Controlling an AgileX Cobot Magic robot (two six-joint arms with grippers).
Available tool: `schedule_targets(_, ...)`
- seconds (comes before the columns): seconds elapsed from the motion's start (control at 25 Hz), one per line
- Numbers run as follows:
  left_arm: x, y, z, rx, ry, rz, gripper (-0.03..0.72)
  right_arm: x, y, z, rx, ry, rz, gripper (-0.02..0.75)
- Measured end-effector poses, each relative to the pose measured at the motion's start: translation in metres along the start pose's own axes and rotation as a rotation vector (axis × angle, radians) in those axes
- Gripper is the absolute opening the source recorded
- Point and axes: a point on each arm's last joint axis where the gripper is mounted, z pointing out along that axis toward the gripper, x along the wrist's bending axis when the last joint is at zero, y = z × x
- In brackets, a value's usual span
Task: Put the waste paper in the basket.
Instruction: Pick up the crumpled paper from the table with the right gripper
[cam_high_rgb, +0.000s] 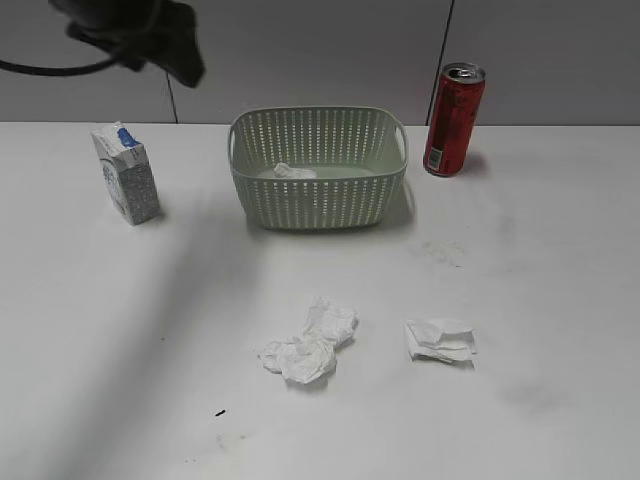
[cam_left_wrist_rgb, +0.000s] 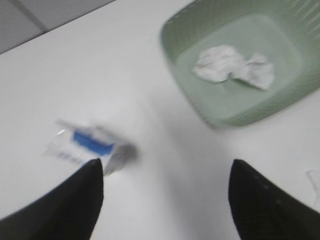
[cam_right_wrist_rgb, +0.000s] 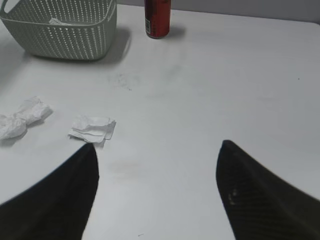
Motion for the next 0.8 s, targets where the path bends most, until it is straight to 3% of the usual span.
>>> schedule_targets(0.12,0.019,-0.024,-0.03,0.032,0.072,-0.05,0.571,-0.001,0.02,0.026,0.136,-0.006,0.016,0.55)
schedule_targets(0.28,0.02,-0.069,-0.063,0.023,0.126,-0.087,0.569,-0.001,0.048,0.07,0.315,-0.002,0.039,0.55)
schedule_targets(0.6,-0.014,-0.185,-0.116,-0.112,0.205,-0.125,0.568,0.012,0.076,0.173,0.623,0.105,0.084,0.536)
schedule_targets(0.8,-0.04,-0.254,-0.142,-0.284,0.271,-0.124,0.568,0.052,0.063,0.219,0.745,0.166,-0.01,0.536)
